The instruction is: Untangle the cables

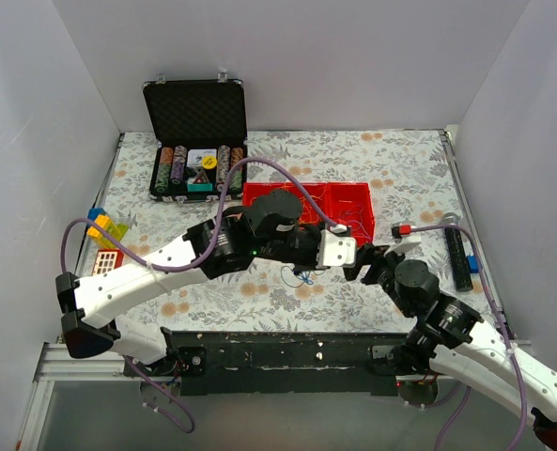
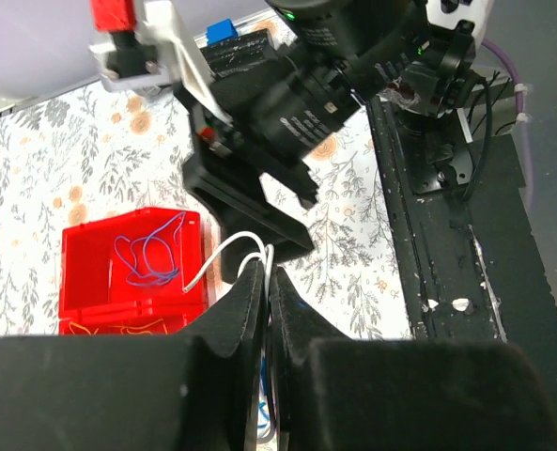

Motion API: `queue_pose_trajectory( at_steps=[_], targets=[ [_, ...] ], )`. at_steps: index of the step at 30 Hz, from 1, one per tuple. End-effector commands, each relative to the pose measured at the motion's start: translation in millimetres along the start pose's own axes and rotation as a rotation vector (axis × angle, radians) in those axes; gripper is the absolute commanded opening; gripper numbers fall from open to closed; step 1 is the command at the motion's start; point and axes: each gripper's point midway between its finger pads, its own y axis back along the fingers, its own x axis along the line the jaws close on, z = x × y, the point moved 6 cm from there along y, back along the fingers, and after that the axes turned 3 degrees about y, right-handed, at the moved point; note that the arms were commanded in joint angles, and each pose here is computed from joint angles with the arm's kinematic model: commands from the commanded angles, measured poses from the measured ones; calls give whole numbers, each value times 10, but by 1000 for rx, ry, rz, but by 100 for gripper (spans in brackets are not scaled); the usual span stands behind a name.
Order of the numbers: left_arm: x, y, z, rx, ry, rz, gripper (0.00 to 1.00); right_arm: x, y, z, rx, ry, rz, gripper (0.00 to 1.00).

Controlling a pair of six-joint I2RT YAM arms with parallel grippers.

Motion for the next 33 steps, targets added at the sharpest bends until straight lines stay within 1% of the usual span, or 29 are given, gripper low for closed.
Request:
queue_pose_trajectory(
  at_steps=[1, 6, 9, 11, 16, 18, 19, 21, 23, 25, 27, 28, 29, 30, 31, 32, 33],
  targets=[
    [43, 45, -57, 11, 20, 61, 0, 341, 32, 21, -49, 2, 307, 85],
    [54, 117, -35, 7, 6, 83, 0, 604, 171, 13, -109, 64, 605, 88],
    [61, 140, -26, 6, -3, 90, 0, 702, 218, -25, -111, 115, 720, 89],
    [77, 147, -3, 2, -7, 98, 0, 759, 248, -19, -135, 125, 783, 89],
    [117, 170, 88, -14, -18, 108, 0, 808, 163, -79, -133, 126, 805, 90],
    [128, 180, 133, -24, -19, 107, 0, 843, 129, -78, -155, 107, 822, 88],
    [136, 186, 156, -29, -20, 110, 0, 854, 112, -91, -159, 96, 827, 85],
    [158, 212, 211, -41, -21, 120, 0, 873, 57, -126, -150, 79, 825, 74],
    [173, 229, 257, -50, -23, 125, 0, 888, 18, -155, -141, 59, 823, 59],
    [190, 268, 313, -61, -23, 135, 0, 880, -17, -177, -138, 35, 806, 39],
    [208, 307, 355, -68, -27, 149, 0, 835, -51, -228, -127, 22, 774, 15],
    [229, 329, 371, -69, -37, 165, 0, 811, -73, -252, -120, 21, 753, 7],
    [270, 362, 381, -69, -44, 193, 0, 793, -88, -259, -111, 21, 732, 3],
    [309, 390, 382, -69, -45, 218, 0, 773, -106, -290, -88, 27, 712, 6],
    [360, 424, 381, -72, -44, 249, 0, 762, -121, -329, -61, 43, 701, 17],
    [430, 459, 370, -78, -40, 294, 0, 748, -147, -377, -30, 67, 688, 38],
    [492, 495, 327, -77, -24, 339, 0, 733, -171, -432, 8, 84, 672, 53]
  ],
)
